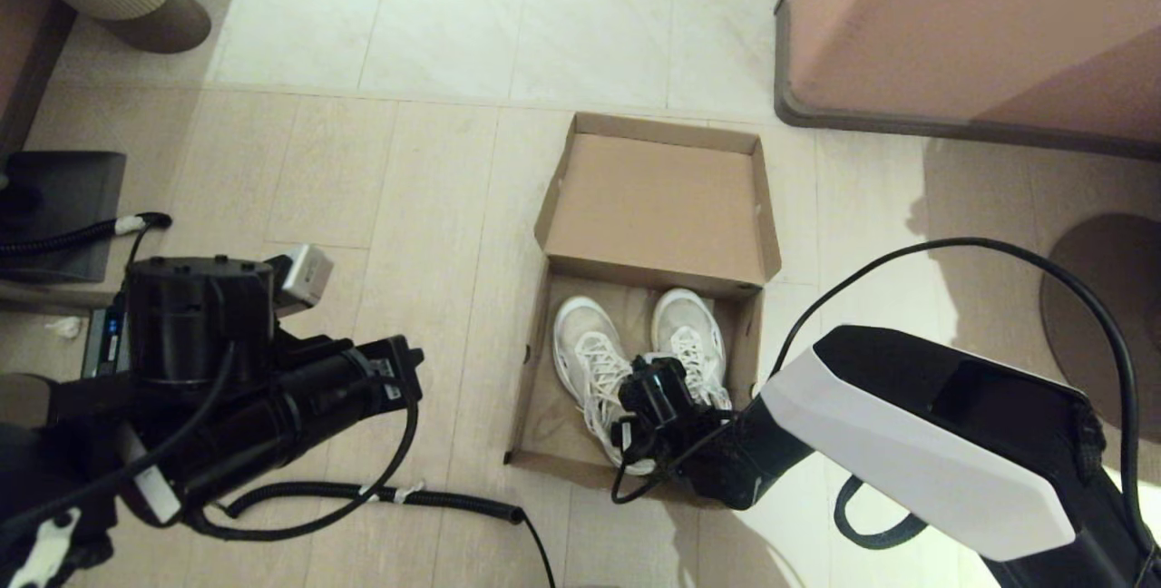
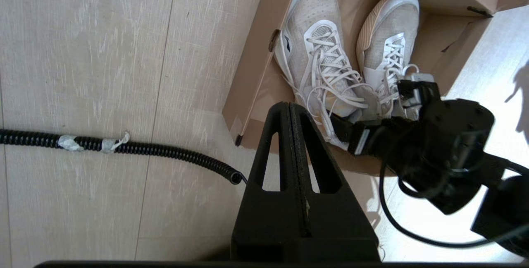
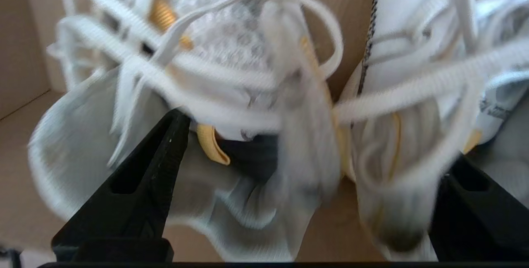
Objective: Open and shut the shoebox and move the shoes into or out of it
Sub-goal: Put the shoes out of the shoe box
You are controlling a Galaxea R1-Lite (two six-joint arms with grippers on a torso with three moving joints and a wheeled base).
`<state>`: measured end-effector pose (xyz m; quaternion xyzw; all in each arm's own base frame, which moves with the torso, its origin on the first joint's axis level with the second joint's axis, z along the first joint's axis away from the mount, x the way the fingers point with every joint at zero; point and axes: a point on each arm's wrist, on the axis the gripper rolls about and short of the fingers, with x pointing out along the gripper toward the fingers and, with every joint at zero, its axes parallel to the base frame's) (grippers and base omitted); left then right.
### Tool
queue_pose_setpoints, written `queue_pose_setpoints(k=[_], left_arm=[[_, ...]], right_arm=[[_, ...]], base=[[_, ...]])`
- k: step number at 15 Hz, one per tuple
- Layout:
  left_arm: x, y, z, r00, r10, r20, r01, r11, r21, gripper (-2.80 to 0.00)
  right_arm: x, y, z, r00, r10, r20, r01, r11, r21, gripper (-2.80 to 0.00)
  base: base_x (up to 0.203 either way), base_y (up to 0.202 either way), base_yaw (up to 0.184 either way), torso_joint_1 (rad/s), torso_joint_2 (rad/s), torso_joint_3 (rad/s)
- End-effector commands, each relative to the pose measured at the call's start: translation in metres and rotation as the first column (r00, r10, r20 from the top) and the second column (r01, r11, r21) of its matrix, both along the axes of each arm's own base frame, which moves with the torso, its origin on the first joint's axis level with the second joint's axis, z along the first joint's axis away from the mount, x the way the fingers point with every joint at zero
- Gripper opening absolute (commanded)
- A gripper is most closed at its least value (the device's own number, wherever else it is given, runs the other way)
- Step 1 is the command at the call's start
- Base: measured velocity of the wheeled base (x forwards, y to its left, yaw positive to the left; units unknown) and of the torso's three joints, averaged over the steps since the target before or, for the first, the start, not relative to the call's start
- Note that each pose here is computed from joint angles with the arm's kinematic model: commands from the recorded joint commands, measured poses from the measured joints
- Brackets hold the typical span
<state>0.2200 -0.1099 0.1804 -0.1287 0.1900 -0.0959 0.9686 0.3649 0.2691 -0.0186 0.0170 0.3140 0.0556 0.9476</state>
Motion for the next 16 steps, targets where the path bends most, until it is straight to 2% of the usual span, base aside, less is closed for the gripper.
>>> queue_pose_setpoints(k=[1,8,9,16], left_arm=[[-0.001,0.001,0.002,1.0,0.002,0.009,-0.002,1.0,-0.008,-2.8],[-0.004,0.002,0.006,1.0,0.004,0.022,-0.004,1.0,-0.014,-2.8],[-0.004,0.002,0.006,1.0,0.004,0.022,-0.004,1.0,-0.014,-2.8],[-0.003,0.002,0.006,1.0,0.005,0.024,-0.005,1.0,-0.015,-2.8]], right_arm=[[0.007,-0.006,-0.004,1.0,-0.024,0.003,0.024,1.0,0.001,0.0],[0.028,-0.019,-0.008,0.997,-0.076,0.011,0.076,0.997,0.007,0.0],[0.028,-0.019,-0.009,0.997,-0.077,0.008,0.077,0.997,0.004,-2.8],[0.027,-0.019,-0.011,0.997,-0.075,0.003,0.075,0.997,0.003,-2.8]], base=[[0.0,0.0,0.0,0.0,0.0,0.0],[0.0,0.0,0.0,0.0,0.0,0.0],[0.0,0.0,0.0,0.0,0.0,0.0],[0.0,0.0,0.0,0.0,0.0,0.0]])
